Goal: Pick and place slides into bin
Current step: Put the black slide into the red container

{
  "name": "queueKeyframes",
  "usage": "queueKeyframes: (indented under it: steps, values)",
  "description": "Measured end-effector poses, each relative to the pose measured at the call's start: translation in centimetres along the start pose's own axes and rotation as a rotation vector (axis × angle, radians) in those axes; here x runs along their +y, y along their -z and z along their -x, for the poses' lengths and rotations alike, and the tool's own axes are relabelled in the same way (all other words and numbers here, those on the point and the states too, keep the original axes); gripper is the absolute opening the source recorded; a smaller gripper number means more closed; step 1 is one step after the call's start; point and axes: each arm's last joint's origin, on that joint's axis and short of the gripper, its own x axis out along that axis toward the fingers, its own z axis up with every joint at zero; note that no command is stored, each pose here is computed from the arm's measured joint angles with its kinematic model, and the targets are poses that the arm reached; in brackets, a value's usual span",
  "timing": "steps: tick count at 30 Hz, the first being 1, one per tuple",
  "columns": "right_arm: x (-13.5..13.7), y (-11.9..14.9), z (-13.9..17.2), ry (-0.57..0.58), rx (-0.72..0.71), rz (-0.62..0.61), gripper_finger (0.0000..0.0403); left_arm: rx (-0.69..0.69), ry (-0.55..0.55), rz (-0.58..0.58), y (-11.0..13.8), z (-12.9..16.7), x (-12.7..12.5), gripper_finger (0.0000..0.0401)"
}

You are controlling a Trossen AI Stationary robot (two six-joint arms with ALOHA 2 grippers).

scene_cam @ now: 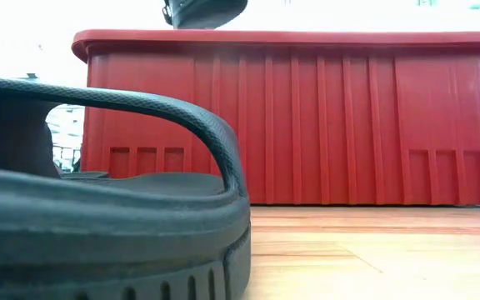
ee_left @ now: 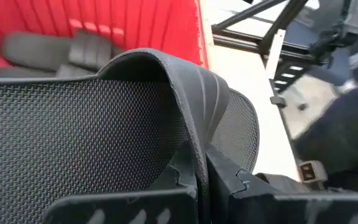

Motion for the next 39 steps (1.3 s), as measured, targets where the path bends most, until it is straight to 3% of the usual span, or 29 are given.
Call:
queueKeyframes:
  steps: [5,13,22,26,33,39]
  values:
    - [0.0,0.4,0.4,-0.021,0.038,0.057,0.0,0.044,0.032,0.067,0.3,-0.8,3.2,0.0001]
    - [-0.1,1.8,0.2,-0.065,0.061,-0.016,0.0,0.113,0.05,0.038,1.2,-2.2,7.2,0.0001]
    - [-0.7,3.6,0.3,-0.024,-0.15,-0.065,0.0,0.3,0.1,0.033,4.1,-2.8,11.2,0.0001]
    - [-0.8,4.4,-0.1,-0.017,-0.187,-0.085,0.0,0.359,0.091,-0.021,4.8,-3.7,12.6,0.0001]
    - [-1.4,5.3,-0.5,0.149,-0.189,-0.141,0.0,0.431,0.121,-0.125,5.7,-5.8,13.7,0.0001]
    - [-1.4,5.0,-0.4,0.15,-0.216,-0.143,0.0,0.514,0.127,-0.212,6.6,-7.9,14.7,0.0001]
